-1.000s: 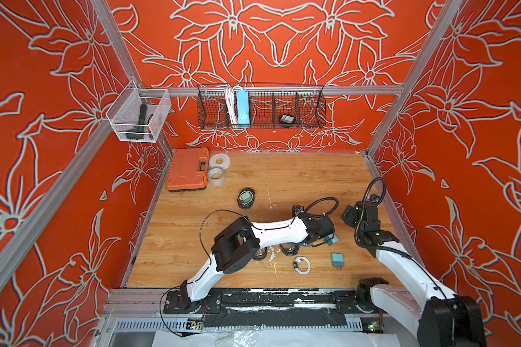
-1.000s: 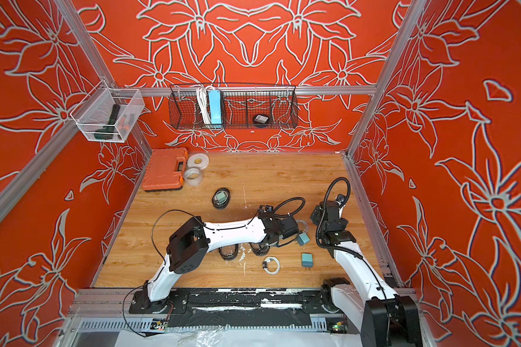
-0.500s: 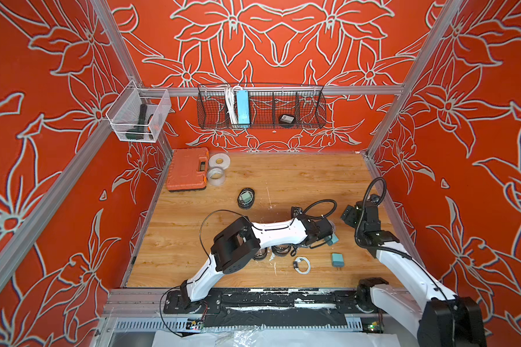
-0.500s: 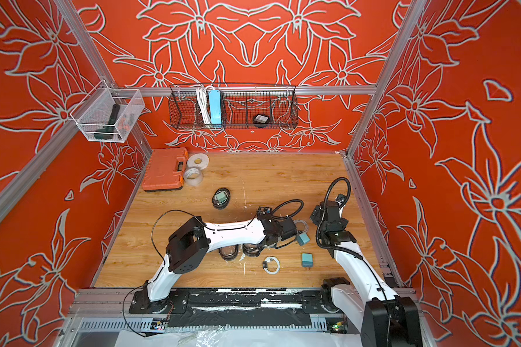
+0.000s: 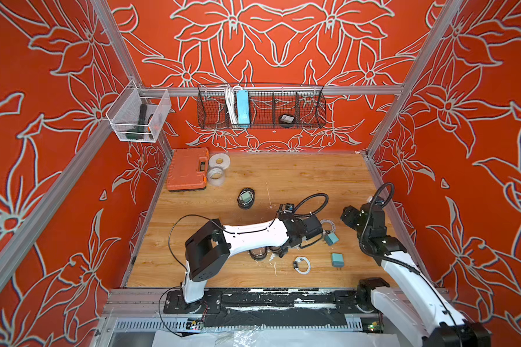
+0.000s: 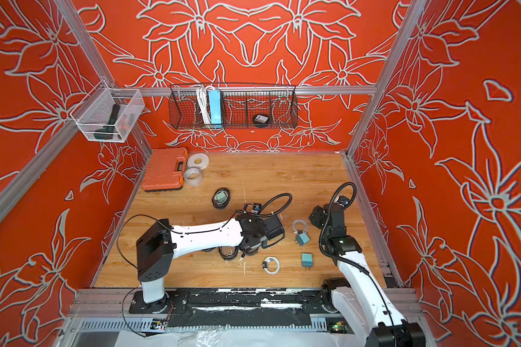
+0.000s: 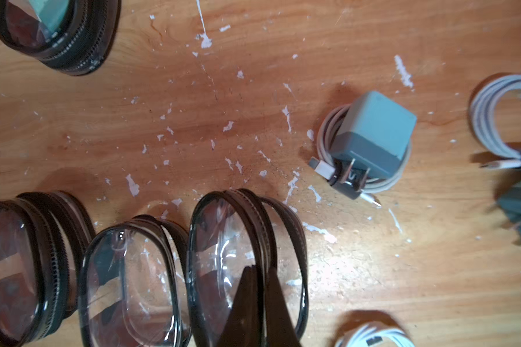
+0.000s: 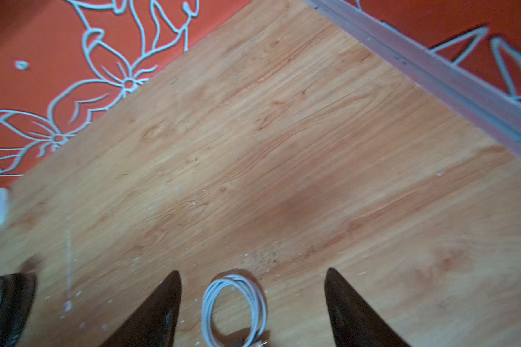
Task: Pack away charging kits
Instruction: Pick up the storage bag at the center of the board, then pick up the charging cable from the center of the board.
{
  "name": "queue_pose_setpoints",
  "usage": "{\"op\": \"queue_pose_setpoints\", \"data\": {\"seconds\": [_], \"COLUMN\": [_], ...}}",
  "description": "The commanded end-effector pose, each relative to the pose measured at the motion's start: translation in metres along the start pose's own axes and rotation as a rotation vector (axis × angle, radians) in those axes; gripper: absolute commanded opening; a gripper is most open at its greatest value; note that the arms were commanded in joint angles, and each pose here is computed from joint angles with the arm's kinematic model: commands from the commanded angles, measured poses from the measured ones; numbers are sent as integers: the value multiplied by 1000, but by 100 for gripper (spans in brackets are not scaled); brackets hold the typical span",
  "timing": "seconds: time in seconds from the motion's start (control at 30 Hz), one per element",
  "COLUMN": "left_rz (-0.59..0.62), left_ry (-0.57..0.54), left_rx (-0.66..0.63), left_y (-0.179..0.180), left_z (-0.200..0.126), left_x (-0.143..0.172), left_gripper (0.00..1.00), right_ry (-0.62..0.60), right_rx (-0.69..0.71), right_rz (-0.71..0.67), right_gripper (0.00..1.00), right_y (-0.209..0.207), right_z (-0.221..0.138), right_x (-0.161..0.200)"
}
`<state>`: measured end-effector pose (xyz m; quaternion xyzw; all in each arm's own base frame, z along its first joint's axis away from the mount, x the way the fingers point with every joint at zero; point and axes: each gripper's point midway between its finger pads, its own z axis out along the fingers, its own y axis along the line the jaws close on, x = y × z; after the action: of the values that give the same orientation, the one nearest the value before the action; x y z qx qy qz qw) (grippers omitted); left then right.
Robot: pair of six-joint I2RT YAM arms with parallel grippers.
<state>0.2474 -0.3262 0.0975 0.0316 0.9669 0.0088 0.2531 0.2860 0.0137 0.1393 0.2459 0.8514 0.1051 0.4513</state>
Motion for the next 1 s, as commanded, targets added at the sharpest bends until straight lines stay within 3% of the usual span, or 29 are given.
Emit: {"op": "queue_pose_setpoints", "data": {"seconds": [0.0,0.2,0.53,0.73,0.97], "left_rz": [21,0,-43,-64,-55], "left_ry": [-31,-57,-144,-179,-209], "left_rx": [45,60,190,240,248], "left_y": [-1,16,44,56,58], "left_z": [-4,-6,-20,-28,-29], "left_x": [-4,-17,-41,-48,-50], "left_gripper": [0,0,0,0,0], "right_ry": [124,211,476,532,580], "right_rx": [-87,-208,-215,-112,-106], "right_rz": [117,98,-363,-617,-657], "right_gripper": [73,64,56,48,43], "right_y": [12,40,83,69,43], "right_z": [-14,-51,-76,-71,-78], "right_x": [30,62,140,178,195]}}
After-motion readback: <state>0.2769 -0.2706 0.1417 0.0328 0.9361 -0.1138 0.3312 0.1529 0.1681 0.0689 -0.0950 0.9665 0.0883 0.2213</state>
